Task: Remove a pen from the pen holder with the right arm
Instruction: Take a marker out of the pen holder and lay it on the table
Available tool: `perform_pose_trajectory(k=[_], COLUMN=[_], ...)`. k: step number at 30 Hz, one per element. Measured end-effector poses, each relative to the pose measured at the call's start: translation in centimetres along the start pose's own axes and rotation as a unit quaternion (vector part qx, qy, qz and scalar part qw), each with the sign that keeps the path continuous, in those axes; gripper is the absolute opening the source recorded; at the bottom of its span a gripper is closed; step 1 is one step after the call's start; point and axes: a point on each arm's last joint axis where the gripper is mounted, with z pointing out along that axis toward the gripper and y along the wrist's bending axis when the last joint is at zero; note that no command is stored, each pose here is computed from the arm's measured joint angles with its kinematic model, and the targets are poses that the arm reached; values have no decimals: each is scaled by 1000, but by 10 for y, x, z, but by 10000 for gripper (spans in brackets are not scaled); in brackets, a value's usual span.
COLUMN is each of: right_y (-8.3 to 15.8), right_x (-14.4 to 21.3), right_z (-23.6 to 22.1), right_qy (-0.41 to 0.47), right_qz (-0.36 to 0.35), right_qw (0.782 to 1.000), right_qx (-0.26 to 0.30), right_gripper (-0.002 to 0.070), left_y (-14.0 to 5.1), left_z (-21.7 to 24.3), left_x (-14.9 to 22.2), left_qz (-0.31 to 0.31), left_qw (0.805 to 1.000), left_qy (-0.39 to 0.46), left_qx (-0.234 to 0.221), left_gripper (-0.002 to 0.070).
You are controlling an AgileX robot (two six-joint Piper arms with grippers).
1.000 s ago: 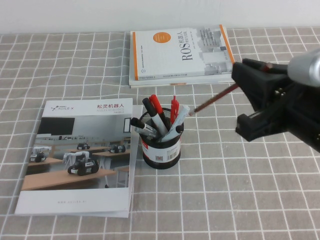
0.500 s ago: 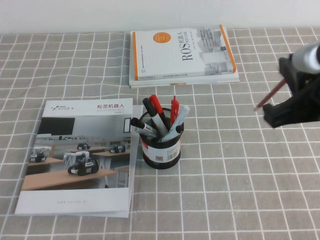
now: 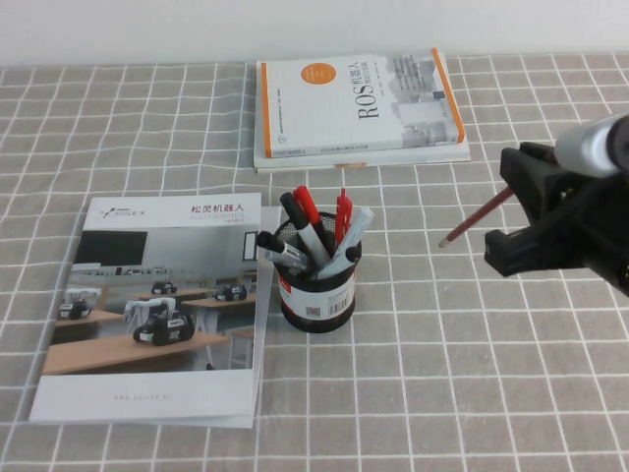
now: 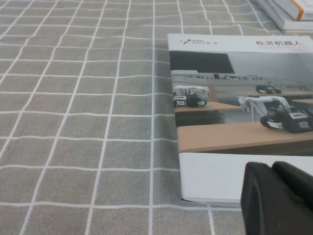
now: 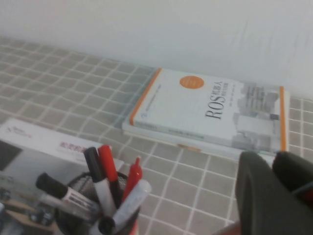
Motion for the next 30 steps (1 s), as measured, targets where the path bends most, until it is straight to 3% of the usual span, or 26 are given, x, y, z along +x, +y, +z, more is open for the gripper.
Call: perform_pose_trajectory(k=[7,19,25,30], right_y=[-9,-34,-32,-39], right_x=[5,30,21,17], right_z=[10,17,36,62], right_qy=[2,180,297,397], right_qz=[52,106,106,85], right_qw=[997,973,939,909], right_qx=[-50,-99,-136,-97], right_gripper=[8,8,8,8], left_y=[0,0,0,0], left_z=[0,0,0,0], left_x=[0,0,0,0], left_qz=[0,0,0,0], left_qw=[1000,1000,1000,1000], left_qy=[0,0,0,0], left_qx=[0,0,0,0], left_gripper=[-3,-3,-3,-3])
